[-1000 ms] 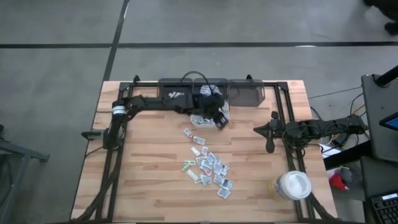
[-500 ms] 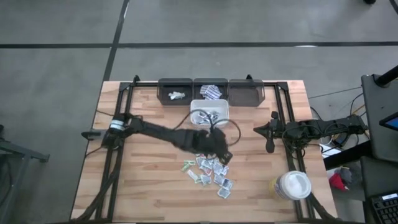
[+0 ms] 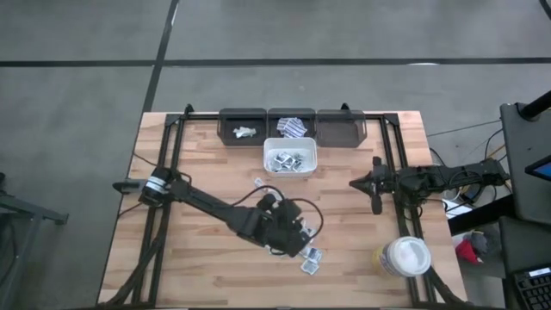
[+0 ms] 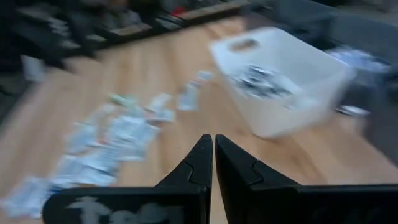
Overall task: Pick & Place First Aid Supplies
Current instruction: Put the blue alcohol pad into the white bin
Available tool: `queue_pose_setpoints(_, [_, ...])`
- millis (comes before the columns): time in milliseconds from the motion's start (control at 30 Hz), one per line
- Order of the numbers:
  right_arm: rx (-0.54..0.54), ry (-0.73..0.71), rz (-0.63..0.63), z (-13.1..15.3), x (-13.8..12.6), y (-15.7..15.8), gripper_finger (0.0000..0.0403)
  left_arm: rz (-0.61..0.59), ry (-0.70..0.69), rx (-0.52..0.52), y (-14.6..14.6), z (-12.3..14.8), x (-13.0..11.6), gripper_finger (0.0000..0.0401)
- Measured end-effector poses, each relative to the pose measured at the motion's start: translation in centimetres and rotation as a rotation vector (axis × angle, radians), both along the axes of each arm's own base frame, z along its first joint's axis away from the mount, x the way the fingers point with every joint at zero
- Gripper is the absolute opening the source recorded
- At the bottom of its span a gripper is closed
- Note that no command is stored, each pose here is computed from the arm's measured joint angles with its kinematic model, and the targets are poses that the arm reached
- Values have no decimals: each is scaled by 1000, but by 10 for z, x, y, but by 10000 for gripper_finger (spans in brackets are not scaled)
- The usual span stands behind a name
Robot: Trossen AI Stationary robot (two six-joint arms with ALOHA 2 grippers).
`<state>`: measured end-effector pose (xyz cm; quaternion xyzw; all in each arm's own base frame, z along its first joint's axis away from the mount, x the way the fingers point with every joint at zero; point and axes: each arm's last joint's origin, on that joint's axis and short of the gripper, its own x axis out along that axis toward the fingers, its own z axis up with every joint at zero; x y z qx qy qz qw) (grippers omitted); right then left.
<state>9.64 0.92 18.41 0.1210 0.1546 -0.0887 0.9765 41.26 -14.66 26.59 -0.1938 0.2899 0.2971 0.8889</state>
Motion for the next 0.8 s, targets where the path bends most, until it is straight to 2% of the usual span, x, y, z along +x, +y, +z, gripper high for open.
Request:
queue_pose_setpoints(200, [57,-150,178,15,12,7,18,-2,79,16,2,-14,-7,136])
queue_pose_setpoints(400, [38,-93,202,25,28,12,18,-24,117,28,7,-19,-29,116])
queue_pose_setpoints(533, [-28,-44,234,46,47,17,18,-43,86,17,15,-20,-56,103])
queue_pose_setpoints(667, [-80,0,252,67,74,23,18,-91,-31,4,26,-20,-91,96])
queue_pose_setpoints(800, [-122,120,272,76,102,30,18,-164,-118,4,33,-23,-131,94])
